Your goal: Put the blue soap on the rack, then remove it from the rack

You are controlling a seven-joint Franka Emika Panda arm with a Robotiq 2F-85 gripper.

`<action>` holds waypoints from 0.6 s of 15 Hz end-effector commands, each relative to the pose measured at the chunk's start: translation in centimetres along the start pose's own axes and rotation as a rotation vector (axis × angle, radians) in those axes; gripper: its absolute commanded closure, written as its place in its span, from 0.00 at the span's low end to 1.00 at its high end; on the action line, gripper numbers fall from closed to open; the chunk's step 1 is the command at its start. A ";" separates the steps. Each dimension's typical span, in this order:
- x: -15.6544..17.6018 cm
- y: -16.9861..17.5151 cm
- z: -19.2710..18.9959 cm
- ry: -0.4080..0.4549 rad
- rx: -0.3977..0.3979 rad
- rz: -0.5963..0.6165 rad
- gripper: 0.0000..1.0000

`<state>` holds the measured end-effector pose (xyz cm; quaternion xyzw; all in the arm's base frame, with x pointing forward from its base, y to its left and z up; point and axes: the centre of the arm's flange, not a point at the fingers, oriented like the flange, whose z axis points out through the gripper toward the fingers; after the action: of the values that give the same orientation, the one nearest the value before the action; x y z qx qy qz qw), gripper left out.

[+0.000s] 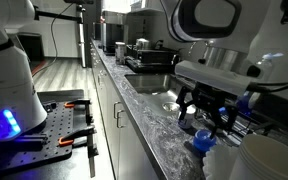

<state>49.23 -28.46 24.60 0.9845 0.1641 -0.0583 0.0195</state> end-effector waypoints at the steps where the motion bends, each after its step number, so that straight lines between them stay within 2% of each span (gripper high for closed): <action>1: 1.3 1.4 0.7 0.023 0.002 -0.001 0.00; 9: 3.3 2.0 2.2 0.007 0.002 -0.006 0.00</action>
<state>51.50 -29.09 22.60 0.9837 0.1685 -0.0600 0.0188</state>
